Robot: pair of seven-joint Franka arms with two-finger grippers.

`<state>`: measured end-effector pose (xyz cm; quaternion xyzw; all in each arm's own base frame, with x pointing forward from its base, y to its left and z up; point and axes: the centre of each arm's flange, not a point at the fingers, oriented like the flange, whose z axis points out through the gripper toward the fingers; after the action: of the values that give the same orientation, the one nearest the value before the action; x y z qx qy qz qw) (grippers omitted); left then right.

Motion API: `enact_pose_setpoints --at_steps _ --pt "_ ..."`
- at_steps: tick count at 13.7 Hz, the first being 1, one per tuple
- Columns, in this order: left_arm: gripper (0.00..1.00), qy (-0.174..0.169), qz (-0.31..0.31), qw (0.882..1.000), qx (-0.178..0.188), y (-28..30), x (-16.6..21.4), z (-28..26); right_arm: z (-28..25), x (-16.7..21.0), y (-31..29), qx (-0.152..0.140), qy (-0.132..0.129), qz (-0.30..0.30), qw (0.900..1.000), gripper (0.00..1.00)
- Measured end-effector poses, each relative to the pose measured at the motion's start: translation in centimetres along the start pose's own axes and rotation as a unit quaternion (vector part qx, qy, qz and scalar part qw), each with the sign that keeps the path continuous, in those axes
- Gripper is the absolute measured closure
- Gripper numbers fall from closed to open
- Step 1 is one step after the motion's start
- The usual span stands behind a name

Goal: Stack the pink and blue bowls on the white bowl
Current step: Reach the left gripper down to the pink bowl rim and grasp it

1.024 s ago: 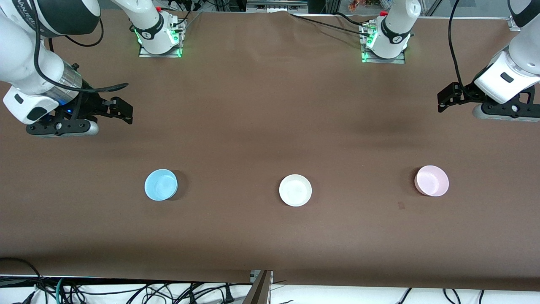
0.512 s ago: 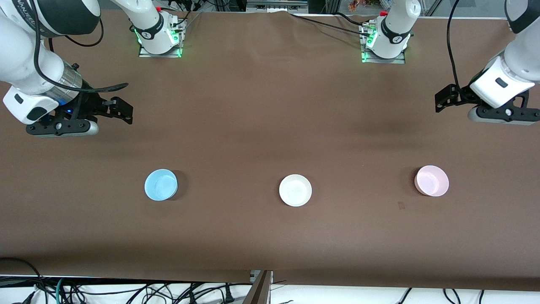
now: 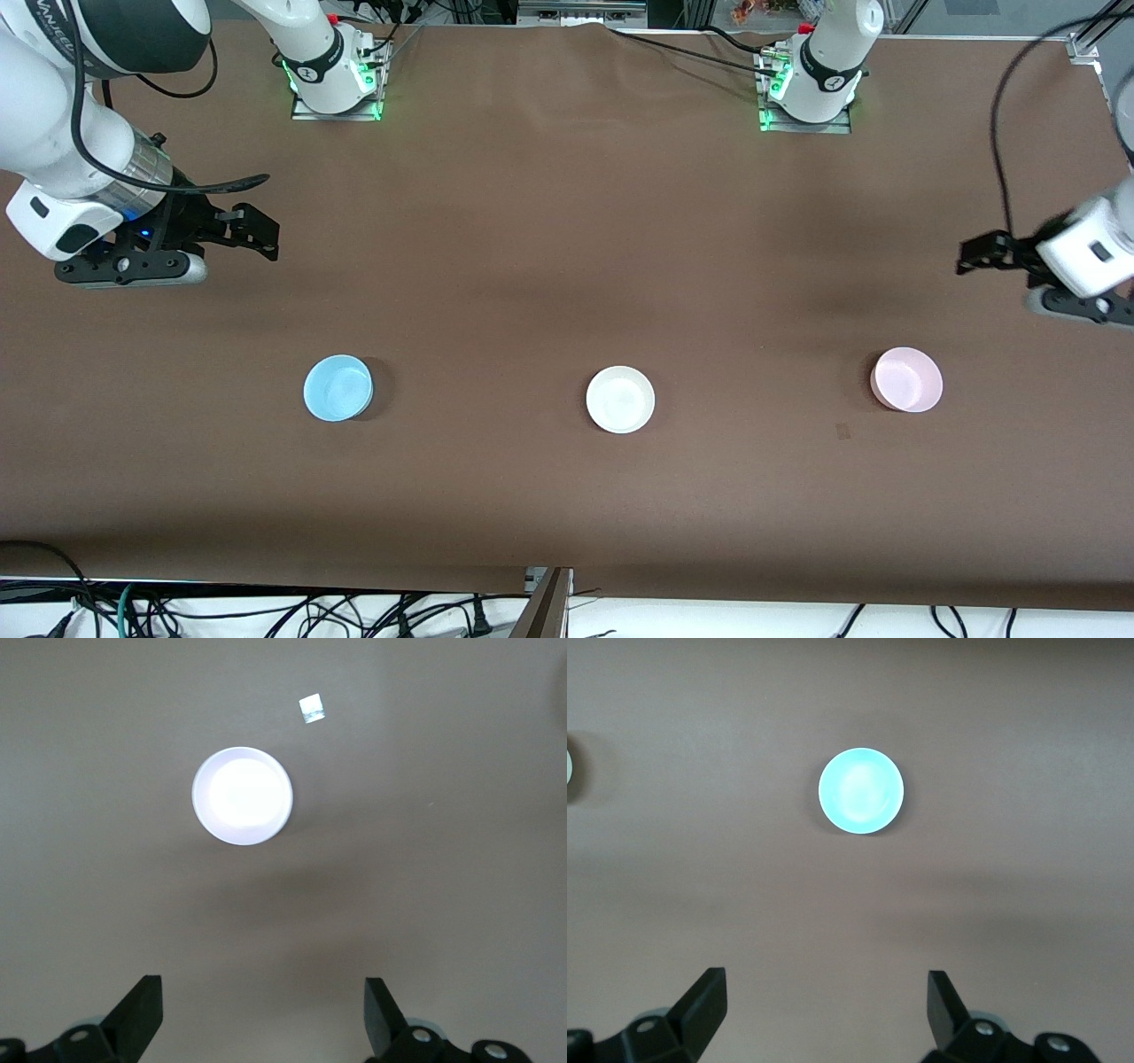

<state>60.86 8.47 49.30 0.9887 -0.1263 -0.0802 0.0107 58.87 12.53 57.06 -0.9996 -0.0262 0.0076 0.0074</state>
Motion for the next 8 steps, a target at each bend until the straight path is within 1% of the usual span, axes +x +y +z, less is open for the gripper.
enact_pose_setpoints --at_steps 1,3,6,8 --pt "0.0 -0.005 0.026 1.0 -0.006 -2.0 0.6 1.2 0.0 0.0 0.0 0.0 0.0 0.0 1.0 0.0" --pt "0.0 -0.011 0.057 0.998 -0.012 -3.8 2.3 3.9 0.0 0.0 0.0 0.0 0.0 0.0 1.0 0.0" --pt "0.0 0.03 0.074 0.997 0.007 -4.8 5.5 6.7 0.0 0.0 0.0 0.0 0.0 0.0 1.0 0.0" --pt "0.0 0.042 0.093 0.995 0.012 -5.7 7.4 10.4 0.0 0.0 0.0 0.0 0.0 0.0 1.0 0.0"
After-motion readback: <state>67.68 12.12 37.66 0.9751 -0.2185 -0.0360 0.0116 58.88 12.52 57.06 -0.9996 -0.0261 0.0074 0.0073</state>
